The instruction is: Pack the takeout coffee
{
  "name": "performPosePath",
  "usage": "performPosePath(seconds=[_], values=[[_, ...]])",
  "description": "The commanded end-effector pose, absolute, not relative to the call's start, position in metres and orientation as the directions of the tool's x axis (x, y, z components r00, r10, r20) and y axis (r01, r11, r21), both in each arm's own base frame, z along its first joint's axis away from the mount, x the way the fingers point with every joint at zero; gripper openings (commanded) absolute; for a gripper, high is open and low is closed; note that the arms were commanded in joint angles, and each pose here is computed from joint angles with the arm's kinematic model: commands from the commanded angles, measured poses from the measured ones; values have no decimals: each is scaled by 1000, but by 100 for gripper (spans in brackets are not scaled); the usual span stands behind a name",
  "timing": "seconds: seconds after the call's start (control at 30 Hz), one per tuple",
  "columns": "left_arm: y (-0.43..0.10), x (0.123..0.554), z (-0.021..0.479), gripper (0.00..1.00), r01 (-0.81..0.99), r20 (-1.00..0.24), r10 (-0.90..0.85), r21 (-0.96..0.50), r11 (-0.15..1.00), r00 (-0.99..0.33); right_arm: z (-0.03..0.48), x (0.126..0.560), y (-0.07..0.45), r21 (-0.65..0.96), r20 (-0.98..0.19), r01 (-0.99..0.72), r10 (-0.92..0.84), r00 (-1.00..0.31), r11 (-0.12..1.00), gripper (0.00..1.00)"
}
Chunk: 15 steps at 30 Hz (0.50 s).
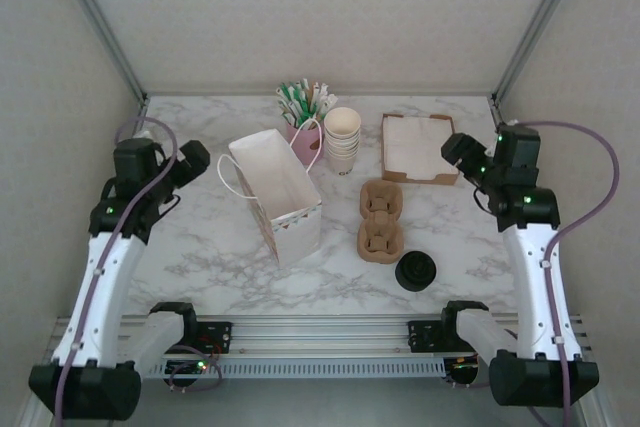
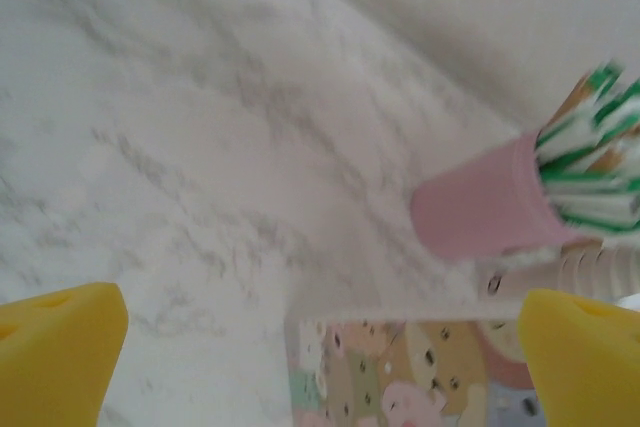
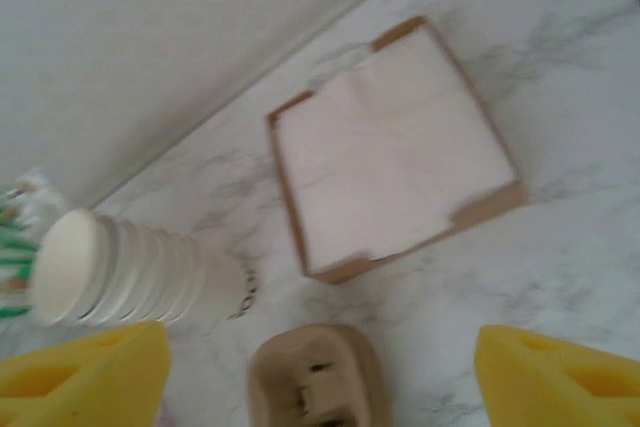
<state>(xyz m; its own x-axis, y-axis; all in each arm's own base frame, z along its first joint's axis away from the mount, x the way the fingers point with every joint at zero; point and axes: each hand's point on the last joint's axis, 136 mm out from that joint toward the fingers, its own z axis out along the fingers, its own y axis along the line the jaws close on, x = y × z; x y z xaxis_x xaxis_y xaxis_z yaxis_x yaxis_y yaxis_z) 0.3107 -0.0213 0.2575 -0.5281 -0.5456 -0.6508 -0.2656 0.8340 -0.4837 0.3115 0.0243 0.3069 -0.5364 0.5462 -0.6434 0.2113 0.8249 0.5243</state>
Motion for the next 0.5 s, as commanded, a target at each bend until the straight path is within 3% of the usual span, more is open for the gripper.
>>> performPosePath(seconds=[0.0,0.3,0.47], values=[[-42,300,250,100,-199,-579,-515,-521,830,-632,309,314,64,624,-515,128,528,-675,771,72],[-36,291,242,95,-217,-601,-556,-543,811,-574,302,352,122,465,-543,93,367,-756,880,47],[-35,289,247,95,-201,-623,-546,-537,819,-560,289,376,157,421,-544,80,322,-775,903,45]])
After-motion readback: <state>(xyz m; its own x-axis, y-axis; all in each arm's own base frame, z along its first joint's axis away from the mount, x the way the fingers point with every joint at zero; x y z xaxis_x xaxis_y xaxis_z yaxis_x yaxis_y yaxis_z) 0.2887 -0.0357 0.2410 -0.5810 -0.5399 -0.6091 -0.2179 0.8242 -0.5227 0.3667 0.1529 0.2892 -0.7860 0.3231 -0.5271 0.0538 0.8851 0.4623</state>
